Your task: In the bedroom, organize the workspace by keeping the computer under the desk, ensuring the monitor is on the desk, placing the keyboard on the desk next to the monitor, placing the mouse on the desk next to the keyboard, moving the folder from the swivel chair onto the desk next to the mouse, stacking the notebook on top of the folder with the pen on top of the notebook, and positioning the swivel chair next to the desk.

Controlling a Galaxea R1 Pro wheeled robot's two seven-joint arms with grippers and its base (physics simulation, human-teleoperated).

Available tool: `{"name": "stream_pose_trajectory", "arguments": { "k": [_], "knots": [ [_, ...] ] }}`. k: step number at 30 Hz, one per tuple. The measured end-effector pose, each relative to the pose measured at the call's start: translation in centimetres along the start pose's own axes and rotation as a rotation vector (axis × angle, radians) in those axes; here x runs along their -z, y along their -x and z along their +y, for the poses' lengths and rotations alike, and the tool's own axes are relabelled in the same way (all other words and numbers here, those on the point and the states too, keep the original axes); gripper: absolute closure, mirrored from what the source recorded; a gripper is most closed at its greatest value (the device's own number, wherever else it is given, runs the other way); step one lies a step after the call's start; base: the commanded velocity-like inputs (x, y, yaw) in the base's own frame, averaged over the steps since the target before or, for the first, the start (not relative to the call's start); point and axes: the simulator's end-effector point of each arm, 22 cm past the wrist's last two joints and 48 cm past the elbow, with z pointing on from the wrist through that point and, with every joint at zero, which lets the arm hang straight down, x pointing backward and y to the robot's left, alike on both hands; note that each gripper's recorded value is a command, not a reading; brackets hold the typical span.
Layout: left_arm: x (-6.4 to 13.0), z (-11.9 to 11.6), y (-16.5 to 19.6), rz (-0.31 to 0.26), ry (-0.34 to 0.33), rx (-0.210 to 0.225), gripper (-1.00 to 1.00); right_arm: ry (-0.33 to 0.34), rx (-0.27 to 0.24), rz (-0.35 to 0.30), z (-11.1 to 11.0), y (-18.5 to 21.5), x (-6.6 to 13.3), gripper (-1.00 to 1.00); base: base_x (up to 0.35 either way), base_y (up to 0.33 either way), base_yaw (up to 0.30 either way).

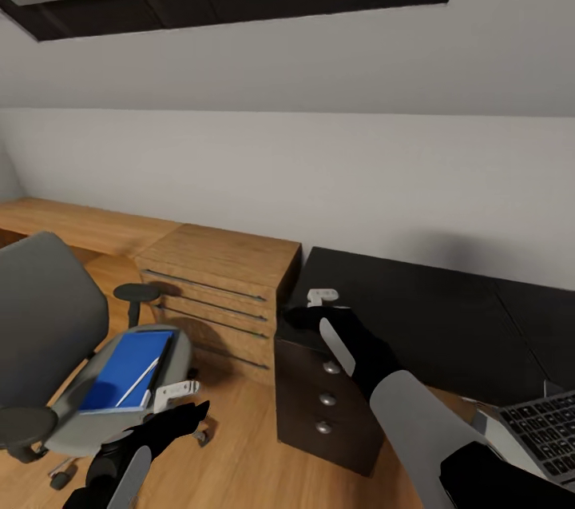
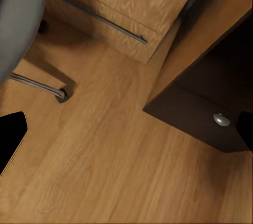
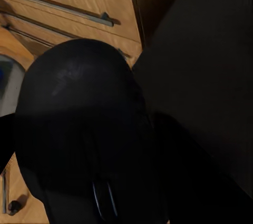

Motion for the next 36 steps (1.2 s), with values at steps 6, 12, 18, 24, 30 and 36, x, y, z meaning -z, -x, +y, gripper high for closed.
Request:
{"name": "stream_pose_trajectory", "arguments": {
  "k": [6, 12, 18, 24, 30, 36],
  "knots": [
    [0.0, 0.0, 0.0, 0.001, 0.0, 0.0, -1.0, -0.002, 0.0, -0.012, -0.1, 0.2, 0.0, 1.0, 0.323, 0.0, 0.185],
    [0.0, 0.0, 0.0, 0.002, 0.0, 0.0, -1.0, -0.026, 0.03, -0.009, -0.7, -0.1, -0.2, 1.0, 0.188, 0.0, 0.016],
    [-0.1, 0.0, 0.0, 0.002, 0.0, 0.0, -1.0, -0.156, 0.068, 0.031, -4.2, -2.1, -0.6, 1.0, 0.023, 0.0, 0.002],
    [-0.1, 0.0, 0.0, 0.002, 0.0, 0.0, -1.0, -0.285, 0.074, 0.034, -7.1, -2.3, -0.1, 1.0, 0.002, 0.0, 0.0],
    [0.0, 0.0, 0.0, 0.002, 0.0, 0.0, -1.0, -0.314, 0.071, 0.08, -8.1, -4.2, -0.3, 1.0, 0.166, 0.0, 0.0],
    [0.0, 0.0, 0.0, 0.002, 0.0, 0.0, -1.0, -0.327, 0.071, 0.128, -8.9, -6.3, -0.6, 1.0, 0.302, 0.0, 0.0]
  ]
}}
